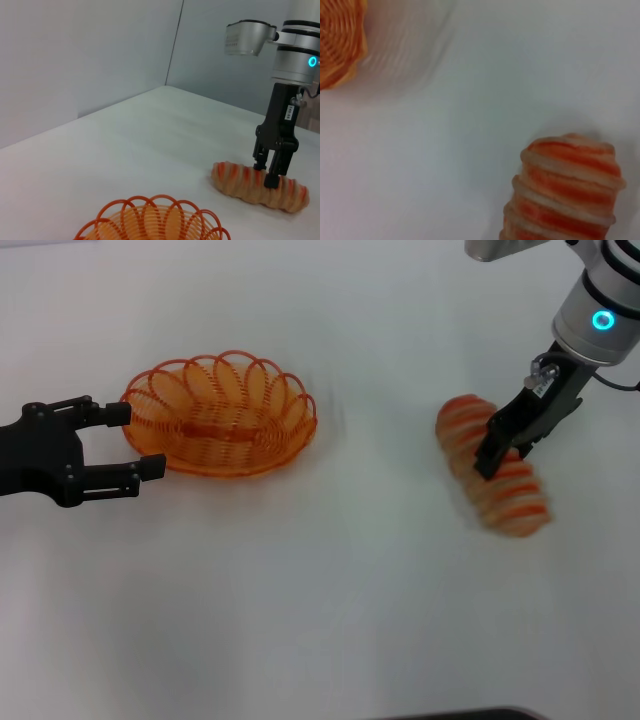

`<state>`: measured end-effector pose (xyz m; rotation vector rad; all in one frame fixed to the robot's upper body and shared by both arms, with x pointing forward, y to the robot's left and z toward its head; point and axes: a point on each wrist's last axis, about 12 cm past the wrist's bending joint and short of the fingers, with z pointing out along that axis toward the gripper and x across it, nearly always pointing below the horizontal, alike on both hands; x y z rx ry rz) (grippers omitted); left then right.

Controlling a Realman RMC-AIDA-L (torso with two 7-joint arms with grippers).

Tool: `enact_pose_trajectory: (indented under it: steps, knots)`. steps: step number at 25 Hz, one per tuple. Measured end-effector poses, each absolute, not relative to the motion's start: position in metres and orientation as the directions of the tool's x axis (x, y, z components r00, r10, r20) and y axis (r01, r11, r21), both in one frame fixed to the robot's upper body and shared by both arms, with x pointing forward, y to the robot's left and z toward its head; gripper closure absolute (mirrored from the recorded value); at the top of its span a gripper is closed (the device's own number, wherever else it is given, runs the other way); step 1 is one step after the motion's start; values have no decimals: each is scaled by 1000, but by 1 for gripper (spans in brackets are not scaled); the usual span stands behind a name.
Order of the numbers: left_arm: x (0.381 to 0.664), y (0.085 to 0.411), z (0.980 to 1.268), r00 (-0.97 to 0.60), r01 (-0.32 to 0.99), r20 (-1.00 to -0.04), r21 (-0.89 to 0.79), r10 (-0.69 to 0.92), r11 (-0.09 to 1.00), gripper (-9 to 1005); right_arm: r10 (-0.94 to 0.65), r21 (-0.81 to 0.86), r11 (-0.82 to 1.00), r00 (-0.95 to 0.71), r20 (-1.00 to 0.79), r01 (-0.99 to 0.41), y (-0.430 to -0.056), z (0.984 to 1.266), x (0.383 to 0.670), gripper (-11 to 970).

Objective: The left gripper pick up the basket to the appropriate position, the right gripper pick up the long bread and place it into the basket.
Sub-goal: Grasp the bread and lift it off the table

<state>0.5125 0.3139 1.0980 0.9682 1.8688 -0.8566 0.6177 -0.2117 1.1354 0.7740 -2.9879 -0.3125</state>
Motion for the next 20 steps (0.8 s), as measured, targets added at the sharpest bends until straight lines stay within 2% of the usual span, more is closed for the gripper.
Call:
enact_pose_trajectory:
  steps: [11,20]
  knots:
    - [512,314,1098,-348,863,-892,-185,288,469,155,-464,226,858,-884,-48,-462,-223,1146,619,450]
    - [512,315,1098,-351,861,-891,-188,286,472,154,-434,238,866,-897,-79,-440,-239,1153,622,561]
